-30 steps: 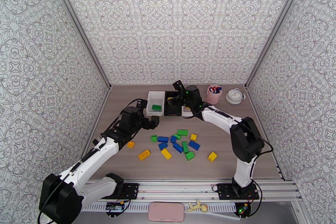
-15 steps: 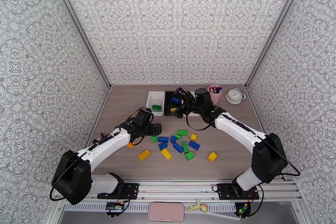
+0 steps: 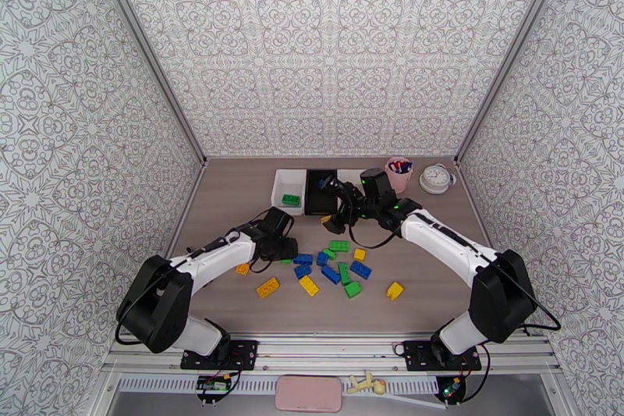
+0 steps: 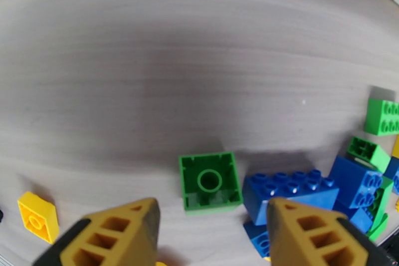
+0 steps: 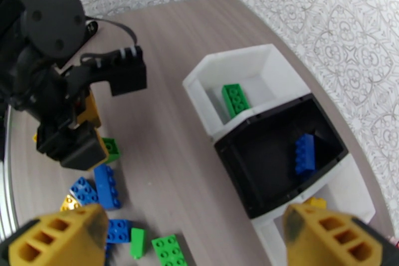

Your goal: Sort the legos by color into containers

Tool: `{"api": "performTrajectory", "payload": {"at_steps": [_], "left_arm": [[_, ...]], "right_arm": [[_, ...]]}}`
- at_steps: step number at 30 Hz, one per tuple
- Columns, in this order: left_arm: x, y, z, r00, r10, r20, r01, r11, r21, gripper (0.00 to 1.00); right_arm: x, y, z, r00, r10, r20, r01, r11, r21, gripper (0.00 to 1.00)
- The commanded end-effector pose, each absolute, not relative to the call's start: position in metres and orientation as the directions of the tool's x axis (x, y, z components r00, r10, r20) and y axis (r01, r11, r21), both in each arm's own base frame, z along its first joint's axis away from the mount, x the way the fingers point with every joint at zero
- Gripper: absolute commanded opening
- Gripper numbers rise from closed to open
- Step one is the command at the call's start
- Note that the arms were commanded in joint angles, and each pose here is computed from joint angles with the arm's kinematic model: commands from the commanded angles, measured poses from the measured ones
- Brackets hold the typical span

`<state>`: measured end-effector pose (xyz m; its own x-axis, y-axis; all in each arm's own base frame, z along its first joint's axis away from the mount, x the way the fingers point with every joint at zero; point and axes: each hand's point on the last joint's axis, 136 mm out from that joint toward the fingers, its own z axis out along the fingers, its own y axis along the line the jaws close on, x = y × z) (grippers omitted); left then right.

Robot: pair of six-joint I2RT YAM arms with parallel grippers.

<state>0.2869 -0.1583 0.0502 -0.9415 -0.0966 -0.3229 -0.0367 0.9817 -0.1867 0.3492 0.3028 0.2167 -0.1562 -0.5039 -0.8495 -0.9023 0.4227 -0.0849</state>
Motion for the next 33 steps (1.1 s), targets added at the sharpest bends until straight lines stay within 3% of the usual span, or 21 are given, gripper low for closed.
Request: {"api": "performTrajectory", "payload": {"at_steps": [1, 8, 19, 33], "left_arm": [[0.291, -0.162, 0.05, -0.944, -0.105, -0.312, -0.044, 0.979, -0.199, 0.58], [0.288, -0.161, 0.039, -0.952, -0.108, -0.287, -0.054, 0.98, -0.191, 0.56], [0.287, -0.157, 0.028, -0.957, -0.115, -0.265, -0.07, 0.982, -0.174, 0.43], [0.288, -0.157, 0.023, -0.96, -0.113, -0.257, -0.072, 0.983, -0.166, 0.38]], "right_arm": [[0.346, 0.301, 0.222, -0.145, -0.506, -0.85, -0.909, 0.408, -0.088, 0.96], [0.347, 0.302, 0.219, -0.151, -0.509, -0.847, -0.909, 0.408, -0.083, 0.96], [0.347, 0.302, 0.218, -0.157, -0.509, -0.846, -0.908, 0.412, -0.079, 0.97], [0.345, 0.3, 0.221, -0.15, -0.508, -0.848, -0.908, 0.41, -0.085, 0.97]]}}
